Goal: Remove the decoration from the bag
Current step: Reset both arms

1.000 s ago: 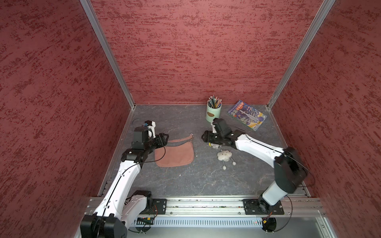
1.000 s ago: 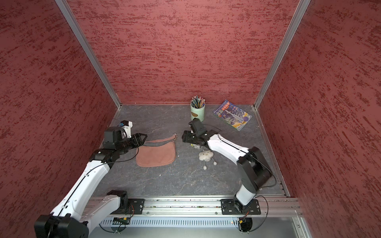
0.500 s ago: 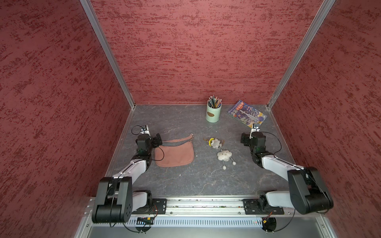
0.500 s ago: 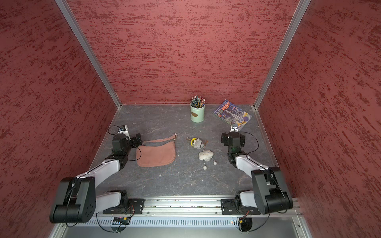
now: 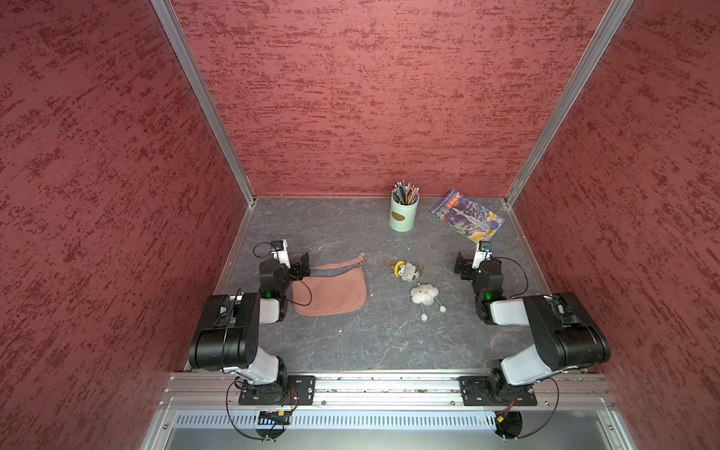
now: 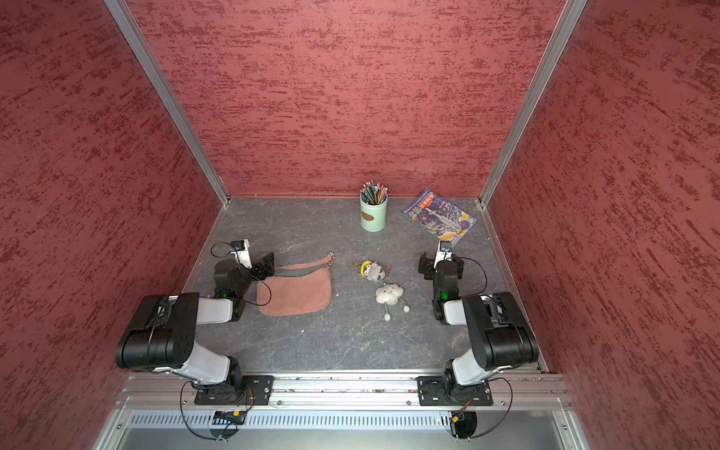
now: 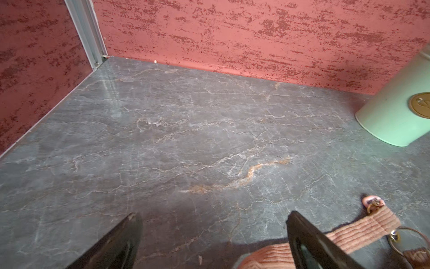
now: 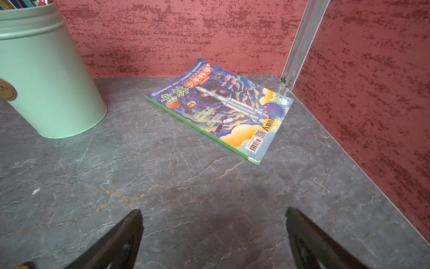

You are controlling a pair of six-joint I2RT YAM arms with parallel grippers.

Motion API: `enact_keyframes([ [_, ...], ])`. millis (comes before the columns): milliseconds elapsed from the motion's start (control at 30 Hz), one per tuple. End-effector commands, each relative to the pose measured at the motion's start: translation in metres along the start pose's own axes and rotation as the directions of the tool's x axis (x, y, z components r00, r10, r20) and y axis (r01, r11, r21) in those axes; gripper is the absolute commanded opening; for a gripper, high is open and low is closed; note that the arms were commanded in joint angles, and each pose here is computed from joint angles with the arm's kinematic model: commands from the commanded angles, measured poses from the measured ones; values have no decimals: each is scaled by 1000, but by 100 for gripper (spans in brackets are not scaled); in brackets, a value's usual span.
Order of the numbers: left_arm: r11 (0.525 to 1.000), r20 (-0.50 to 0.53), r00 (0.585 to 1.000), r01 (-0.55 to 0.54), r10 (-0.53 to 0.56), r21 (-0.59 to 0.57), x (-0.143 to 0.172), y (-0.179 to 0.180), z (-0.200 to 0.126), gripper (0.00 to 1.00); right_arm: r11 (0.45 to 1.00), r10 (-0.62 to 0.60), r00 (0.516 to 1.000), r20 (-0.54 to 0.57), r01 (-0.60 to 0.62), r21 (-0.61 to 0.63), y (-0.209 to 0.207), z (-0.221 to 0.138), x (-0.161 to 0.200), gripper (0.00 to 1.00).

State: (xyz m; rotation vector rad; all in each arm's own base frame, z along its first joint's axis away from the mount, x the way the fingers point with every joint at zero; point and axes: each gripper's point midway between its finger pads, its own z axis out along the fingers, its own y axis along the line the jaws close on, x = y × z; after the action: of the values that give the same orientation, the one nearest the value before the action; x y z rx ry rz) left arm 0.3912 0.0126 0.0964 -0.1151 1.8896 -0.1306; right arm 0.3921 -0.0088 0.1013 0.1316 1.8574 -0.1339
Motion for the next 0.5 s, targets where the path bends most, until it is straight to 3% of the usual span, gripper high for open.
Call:
enact_keyframes([
  [0,1000,76,997,-14,16,-27,-19,1,0,100,1000,30,998,56,-30,-8,-2,4,-18,98],
  [467,998,65,996,-51,54,-44,-19,-5,4,100,1000,30,998,57,-30,-9,-2,4,-18,99],
])
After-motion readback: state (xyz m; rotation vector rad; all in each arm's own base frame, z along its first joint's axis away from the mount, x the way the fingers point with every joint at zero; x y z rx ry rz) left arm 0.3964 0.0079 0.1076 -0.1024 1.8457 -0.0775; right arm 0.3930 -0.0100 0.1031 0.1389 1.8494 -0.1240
